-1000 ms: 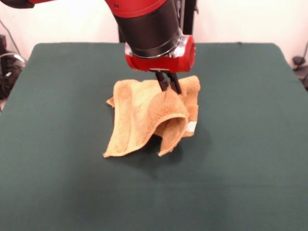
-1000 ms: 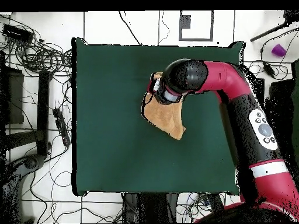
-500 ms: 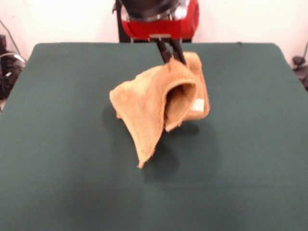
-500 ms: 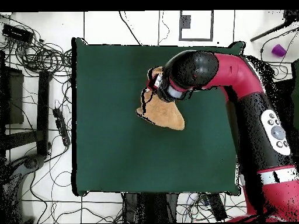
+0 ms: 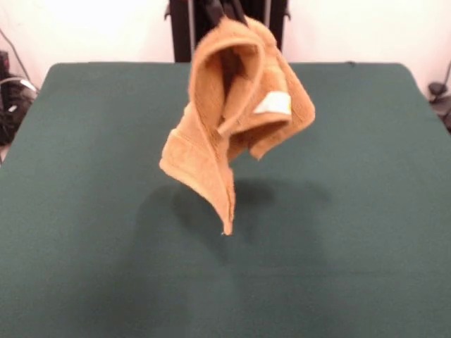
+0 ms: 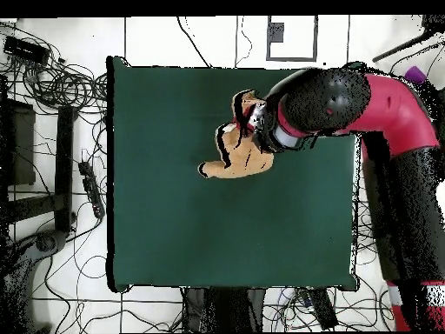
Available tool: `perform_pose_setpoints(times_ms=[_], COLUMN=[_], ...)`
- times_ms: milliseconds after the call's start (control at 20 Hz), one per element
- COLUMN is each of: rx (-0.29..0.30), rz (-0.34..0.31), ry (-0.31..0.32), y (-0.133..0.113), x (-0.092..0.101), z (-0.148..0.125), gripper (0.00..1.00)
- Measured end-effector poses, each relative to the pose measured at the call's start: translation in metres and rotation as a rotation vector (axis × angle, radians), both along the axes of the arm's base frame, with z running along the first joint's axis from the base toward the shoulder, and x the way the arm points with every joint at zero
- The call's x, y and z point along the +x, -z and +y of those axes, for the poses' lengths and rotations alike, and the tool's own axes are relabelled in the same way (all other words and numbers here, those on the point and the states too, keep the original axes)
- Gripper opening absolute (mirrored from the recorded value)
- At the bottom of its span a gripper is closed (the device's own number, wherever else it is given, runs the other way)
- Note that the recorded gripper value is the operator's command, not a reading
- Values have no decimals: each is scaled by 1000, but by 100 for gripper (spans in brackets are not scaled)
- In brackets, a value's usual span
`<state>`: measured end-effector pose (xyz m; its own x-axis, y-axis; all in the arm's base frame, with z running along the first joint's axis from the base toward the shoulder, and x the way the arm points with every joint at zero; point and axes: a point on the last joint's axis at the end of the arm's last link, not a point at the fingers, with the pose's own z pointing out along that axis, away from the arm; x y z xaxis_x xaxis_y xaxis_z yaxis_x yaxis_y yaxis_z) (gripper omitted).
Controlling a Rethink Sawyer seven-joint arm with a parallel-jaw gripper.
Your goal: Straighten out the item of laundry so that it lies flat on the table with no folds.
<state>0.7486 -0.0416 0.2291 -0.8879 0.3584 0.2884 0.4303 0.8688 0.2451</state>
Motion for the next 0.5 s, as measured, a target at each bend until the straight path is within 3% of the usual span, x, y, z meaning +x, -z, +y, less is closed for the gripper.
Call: perform_pose_setpoints(times_ms=[200,500], rx=[-4,-13], rz=[-22,-26], ry=[21,13], y=[-21,-28], x=[0,0], z=[-15,-11], gripper=[0,0])
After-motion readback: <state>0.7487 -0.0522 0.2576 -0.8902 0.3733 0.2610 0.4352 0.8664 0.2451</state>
